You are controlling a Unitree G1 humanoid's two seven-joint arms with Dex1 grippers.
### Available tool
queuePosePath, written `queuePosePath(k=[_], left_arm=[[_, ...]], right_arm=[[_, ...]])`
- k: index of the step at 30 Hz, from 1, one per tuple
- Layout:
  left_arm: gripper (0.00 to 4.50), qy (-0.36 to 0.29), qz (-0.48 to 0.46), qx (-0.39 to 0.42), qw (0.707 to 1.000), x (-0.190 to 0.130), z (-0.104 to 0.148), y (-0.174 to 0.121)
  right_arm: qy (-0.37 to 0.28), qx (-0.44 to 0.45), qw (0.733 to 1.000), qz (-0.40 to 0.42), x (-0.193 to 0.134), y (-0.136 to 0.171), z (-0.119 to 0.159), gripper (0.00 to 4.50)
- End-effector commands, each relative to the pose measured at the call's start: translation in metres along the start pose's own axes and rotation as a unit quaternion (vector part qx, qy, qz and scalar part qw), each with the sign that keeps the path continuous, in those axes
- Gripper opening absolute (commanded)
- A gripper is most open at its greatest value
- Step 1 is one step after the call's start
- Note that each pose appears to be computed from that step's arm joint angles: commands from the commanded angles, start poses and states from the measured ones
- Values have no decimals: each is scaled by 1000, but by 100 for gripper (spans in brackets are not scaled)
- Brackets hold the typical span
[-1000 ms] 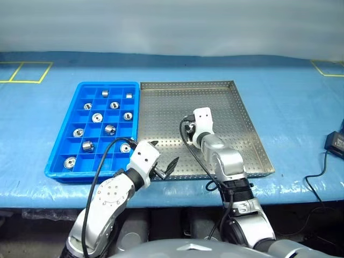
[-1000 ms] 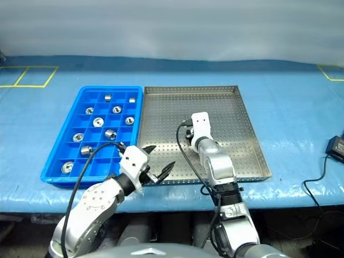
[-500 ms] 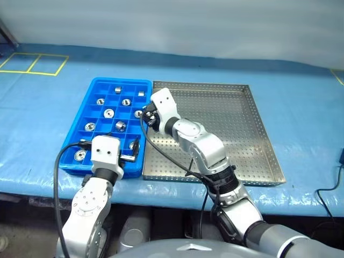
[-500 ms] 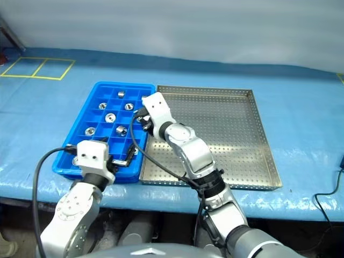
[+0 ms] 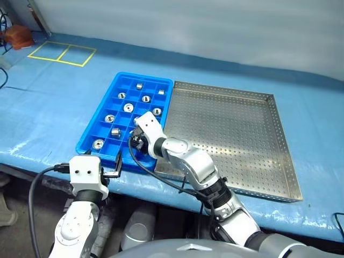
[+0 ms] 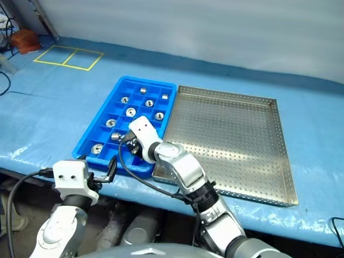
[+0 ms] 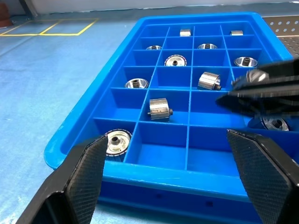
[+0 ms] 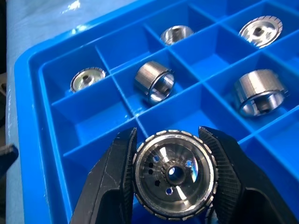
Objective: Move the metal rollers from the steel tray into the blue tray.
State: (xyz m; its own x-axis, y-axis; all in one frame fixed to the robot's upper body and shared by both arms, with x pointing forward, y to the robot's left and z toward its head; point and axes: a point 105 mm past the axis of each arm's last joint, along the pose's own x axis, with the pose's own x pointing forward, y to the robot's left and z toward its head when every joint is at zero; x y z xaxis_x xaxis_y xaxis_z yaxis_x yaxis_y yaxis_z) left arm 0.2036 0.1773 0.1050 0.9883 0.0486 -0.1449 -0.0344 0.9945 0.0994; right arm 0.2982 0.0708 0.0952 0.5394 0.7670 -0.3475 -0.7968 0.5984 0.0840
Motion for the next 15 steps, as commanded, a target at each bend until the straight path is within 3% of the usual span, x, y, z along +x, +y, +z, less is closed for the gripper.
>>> queuePosePath(k=[1,9,15], left_arm=[[443,-33,-9,2,999,-4,15,-3],[443,-32,-23,1,999,-2,14,-6],[443,-33,-37,2,999,0,14,-10]], right_arm=[[-11,-1,1000,22,-5,12,5,172],[-5,9,999,37,-7,21,-2,172],[-7,11,1000,23,-6,15,-3,373]])
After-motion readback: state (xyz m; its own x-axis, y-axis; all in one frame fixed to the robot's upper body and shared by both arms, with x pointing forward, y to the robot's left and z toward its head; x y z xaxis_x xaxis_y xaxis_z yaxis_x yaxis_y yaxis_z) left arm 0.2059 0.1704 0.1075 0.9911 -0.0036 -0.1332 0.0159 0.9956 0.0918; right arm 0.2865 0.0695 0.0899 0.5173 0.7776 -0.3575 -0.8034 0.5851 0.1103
